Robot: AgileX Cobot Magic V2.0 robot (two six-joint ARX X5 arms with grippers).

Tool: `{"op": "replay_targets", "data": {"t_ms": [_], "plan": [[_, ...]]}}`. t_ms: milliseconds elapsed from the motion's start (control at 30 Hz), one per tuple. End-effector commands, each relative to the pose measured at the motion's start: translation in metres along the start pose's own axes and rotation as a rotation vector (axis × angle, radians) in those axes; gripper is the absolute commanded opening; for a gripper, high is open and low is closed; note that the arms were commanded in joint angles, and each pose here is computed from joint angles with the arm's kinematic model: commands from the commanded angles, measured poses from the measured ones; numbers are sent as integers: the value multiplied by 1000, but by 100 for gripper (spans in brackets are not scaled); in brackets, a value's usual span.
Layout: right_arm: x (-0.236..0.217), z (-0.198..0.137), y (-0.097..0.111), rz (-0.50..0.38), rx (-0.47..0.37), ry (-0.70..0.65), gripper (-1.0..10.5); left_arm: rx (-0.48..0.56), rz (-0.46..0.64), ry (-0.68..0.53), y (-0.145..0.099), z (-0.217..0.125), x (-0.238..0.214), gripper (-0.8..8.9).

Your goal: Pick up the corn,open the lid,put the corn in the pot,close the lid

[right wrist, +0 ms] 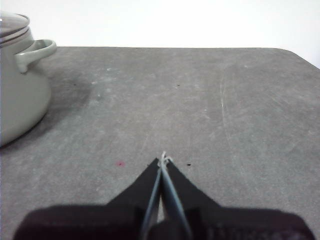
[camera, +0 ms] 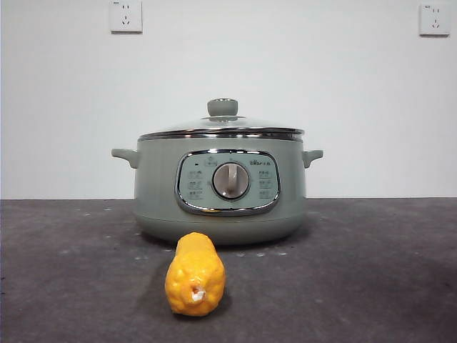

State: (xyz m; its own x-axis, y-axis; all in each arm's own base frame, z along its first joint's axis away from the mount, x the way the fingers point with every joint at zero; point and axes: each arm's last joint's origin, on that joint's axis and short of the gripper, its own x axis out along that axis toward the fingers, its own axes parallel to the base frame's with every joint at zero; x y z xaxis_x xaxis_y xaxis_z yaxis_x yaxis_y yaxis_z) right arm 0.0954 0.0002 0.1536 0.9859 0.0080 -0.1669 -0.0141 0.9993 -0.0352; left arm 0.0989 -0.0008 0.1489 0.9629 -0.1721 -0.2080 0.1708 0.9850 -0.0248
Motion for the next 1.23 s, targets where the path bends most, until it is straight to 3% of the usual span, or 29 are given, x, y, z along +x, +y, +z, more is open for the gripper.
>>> {"op": "replay_targets", "data": {"t_ms": [33, 167, 267, 400, 733, 900, 1033, 1233], "plan": [[1, -3, 1, 19, 46, 9, 2, -20, -2, 4, 0, -3, 1, -1], [1, -3, 1, 29, 114, 9, 1, -27, -2, 4, 0, -3, 1, -2], [1, -3, 1, 29, 117, 8, -3, -29, -2, 4, 0, -3, 1, -4], [-2, 5, 1, 49, 166, -12, -9, -84, -7, -16, 0, 4, -1, -6], [-25, 65, -1, 74, 257, -168, -11, -142, -14, -90, -4, 57, -22, -6], [-37, 101, 0, 140, 250, -183, -11, -139, -19, -92, -6, 92, -35, -6], [-44, 130, 1, 195, 240, -100, -11, -125, -67, -58, -9, 122, -44, -6], [-53, 170, 1, 252, 143, 48, -11, -106, -138, 12, -13, 160, -54, -6]]}}
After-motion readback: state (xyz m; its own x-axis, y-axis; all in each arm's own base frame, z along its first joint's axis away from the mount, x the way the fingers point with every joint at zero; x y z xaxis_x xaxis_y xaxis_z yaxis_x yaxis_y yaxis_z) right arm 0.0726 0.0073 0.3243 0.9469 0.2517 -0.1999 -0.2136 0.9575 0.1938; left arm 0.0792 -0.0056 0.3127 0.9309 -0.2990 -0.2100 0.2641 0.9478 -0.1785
